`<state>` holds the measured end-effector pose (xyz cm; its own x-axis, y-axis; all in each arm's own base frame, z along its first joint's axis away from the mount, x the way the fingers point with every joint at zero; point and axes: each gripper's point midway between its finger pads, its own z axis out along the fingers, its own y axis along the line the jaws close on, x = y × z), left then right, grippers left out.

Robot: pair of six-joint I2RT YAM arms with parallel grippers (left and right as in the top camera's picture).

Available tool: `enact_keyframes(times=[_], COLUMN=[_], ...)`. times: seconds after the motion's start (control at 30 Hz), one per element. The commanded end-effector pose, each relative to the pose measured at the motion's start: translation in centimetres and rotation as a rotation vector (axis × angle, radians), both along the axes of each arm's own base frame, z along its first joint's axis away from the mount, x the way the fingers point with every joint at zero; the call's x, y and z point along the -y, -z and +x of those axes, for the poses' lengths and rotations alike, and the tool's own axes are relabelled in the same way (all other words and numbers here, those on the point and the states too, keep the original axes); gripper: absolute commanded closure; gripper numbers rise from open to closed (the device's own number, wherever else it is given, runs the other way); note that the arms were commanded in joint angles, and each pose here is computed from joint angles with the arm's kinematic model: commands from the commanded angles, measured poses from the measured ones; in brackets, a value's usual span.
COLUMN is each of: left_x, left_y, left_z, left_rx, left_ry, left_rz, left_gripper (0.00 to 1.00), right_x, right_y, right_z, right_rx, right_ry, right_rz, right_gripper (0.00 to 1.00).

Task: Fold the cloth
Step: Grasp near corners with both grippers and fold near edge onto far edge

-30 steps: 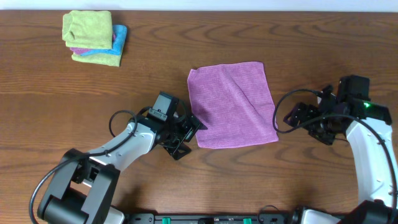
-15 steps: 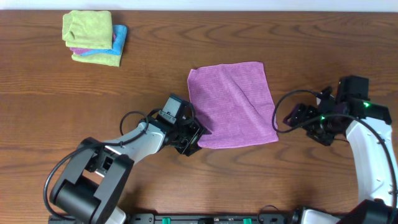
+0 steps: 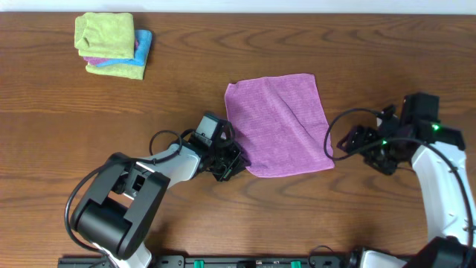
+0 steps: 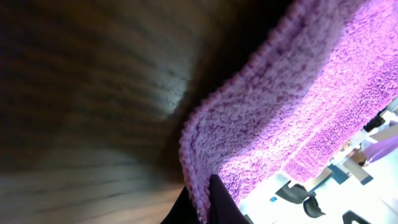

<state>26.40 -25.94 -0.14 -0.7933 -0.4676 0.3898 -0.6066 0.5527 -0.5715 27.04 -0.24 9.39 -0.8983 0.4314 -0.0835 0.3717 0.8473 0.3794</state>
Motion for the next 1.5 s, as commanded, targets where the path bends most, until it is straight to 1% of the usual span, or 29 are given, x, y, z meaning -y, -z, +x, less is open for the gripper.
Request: enact_keyframes(times=[0.0, 0.1, 0.27, 0.4, 0.57, 0.73, 0.83, 0.87, 0.93, 0.97, 1.07, 1.1, 1.27, 1.37, 1.47], left_x=[-2.0, -3.3, -4.4, -5.3, -5.9, -6.5, -7.0, -7.2, -7.6, -7.8, -8.0, -8.1, -7.9, -7.7, -7.8], left_y=[1.4, 1.4, 1.2, 1.6, 1.6, 1.5, 1.6, 1.6, 1.7, 1.7, 1.5, 1.4, 0.8, 0.6, 0.6], left_z=[0.4, 1.0, 1.3, 0.5, 0.5, 0.8, 0.8, 0.8, 0.7, 0.7, 0.8, 0.9, 0.7, 0.3, -1.0], left_rx=[0.012, 0.014, 0.016, -0.009, -0.016, -0.013, -0.02, -0.022, -0.026, -0.026, -0.016, -0.012, -0.005, -0.01, -0.038], left_ry=[0.013, 0.008, 0.014, 0.036, 0.034, 0.021, 0.015, 0.015, 0.015, 0.017, 0.023, 0.024, 0.047, 0.068, 0.108], left_rz=[0.036, 0.026, 0.006, 0.02, 0.017, 0.011, 0.015, 0.018, 0.021, 0.021, 0.0, -0.007, -0.053, -0.075, -0.076], left_gripper=[0.94, 0.94, 0.94, 0.94, 0.94, 0.94, 0.94, 0.94, 0.94, 0.94, 0.94, 0.94, 0.94, 0.94, 0.94], right_x=[-0.6, -1.9, -3.4, -4.9, -6.9, -8.4, -8.7, -8.7, -8.8, -8.8, -8.8, -8.8, -9.6, -9.3, -8.7], right_y=[2.7, 5.1, 7.2, 8.0, 8.0, 9.4, 10.5, 10.7, 10.9, 10.9, 10.8, 10.8, 10.2, 9.7, 8.7], right_z=[-1.7, -2.7, -3.4, -2.9, -1.2, -1.1, -1.3, -1.4, -1.3, -1.2, -1.1, -1.1, -1.5, -2.5, -3.5], right_rx=[-0.063, -0.062, -0.047, -0.022, 0.033, -0.001, -0.035, -0.042, -0.043, -0.04, -0.036, -0.036, -0.044, -0.073, -0.076], right_ry=[0.023, 0.035, 0.067, 0.074, 0.04, 0.022, 0.02, 0.024, 0.024, 0.023, 0.023, 0.023, 0.009, 0.017, 0.006], right_rz=[0.028, 0.093, 0.177, 0.186, 0.176, 0.175, 0.176, 0.177, 0.177, 0.177, 0.178, 0.178, 0.23, 0.207, 0.168], right_gripper=[0.2, 0.24, 0.25, 0.26, 0.26, 0.27, 0.3, 0.34, 0.54, 0.68, 0.96, 0.99, 0.99, 0.99, 0.99])
